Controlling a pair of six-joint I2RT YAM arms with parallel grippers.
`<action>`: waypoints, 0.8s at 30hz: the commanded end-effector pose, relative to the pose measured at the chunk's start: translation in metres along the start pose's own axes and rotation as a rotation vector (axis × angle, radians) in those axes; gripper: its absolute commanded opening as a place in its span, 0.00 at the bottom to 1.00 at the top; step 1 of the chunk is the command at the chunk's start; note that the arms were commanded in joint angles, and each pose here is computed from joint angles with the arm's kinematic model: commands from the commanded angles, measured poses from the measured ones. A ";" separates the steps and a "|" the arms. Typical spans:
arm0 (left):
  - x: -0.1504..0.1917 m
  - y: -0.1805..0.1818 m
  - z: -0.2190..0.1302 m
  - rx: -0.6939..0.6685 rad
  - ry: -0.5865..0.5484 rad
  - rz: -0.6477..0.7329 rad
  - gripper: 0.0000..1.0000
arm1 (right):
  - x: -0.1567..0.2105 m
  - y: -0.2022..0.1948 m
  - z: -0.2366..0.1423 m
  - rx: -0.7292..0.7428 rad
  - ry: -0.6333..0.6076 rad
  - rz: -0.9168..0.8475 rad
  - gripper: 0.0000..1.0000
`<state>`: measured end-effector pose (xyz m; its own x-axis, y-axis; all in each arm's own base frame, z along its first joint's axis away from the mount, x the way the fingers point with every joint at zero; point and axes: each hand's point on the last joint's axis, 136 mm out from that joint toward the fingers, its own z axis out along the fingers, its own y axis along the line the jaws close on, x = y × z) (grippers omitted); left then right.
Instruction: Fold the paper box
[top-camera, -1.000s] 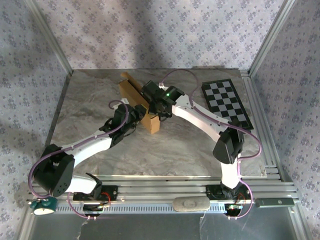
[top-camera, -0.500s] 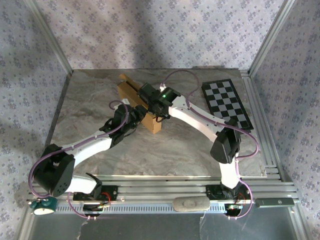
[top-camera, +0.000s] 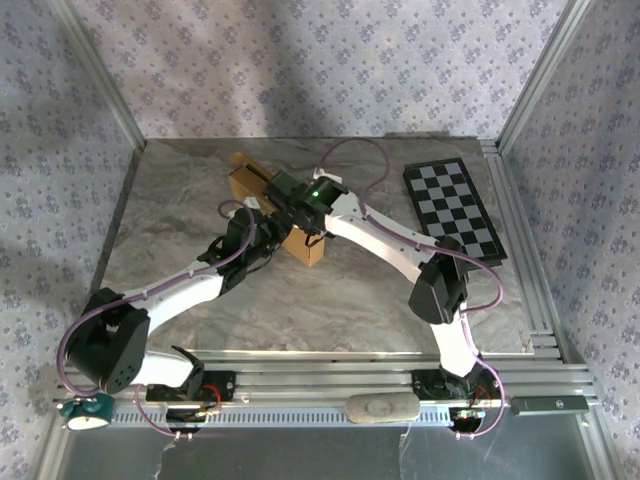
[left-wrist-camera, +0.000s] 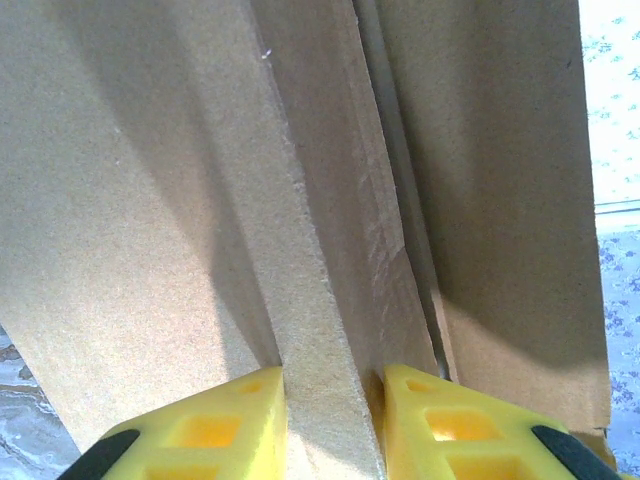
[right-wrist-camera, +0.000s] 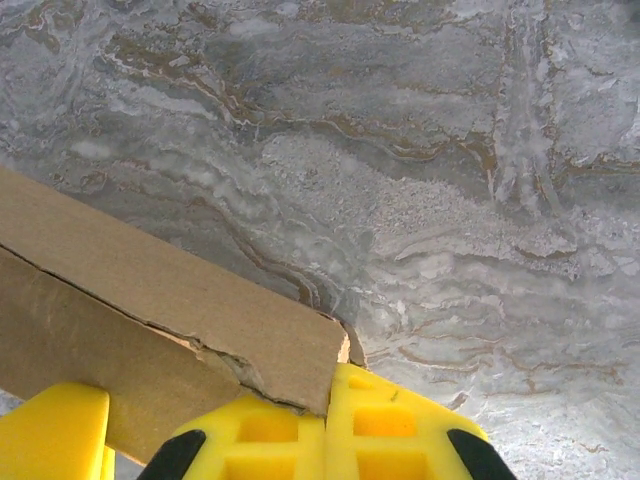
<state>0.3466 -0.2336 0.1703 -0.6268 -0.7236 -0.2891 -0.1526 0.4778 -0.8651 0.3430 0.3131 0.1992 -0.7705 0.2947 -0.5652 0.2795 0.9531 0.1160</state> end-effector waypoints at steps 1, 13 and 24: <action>0.024 0.001 -0.004 0.011 0.112 0.013 0.28 | 0.008 0.016 0.010 -0.016 -0.005 0.015 0.00; 0.026 0.003 -0.005 0.019 0.133 0.001 0.27 | 0.015 0.025 0.020 -0.023 -0.025 0.029 0.00; 0.029 0.004 -0.006 0.030 0.156 -0.019 0.26 | 0.021 0.028 0.027 -0.019 -0.042 0.021 0.00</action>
<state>0.3439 -0.2309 0.1696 -0.6421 -0.7196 -0.2643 -0.1539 0.4587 -0.8751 0.3514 0.3165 0.1959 -0.7167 0.2936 -0.6325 0.3010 0.9485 0.0991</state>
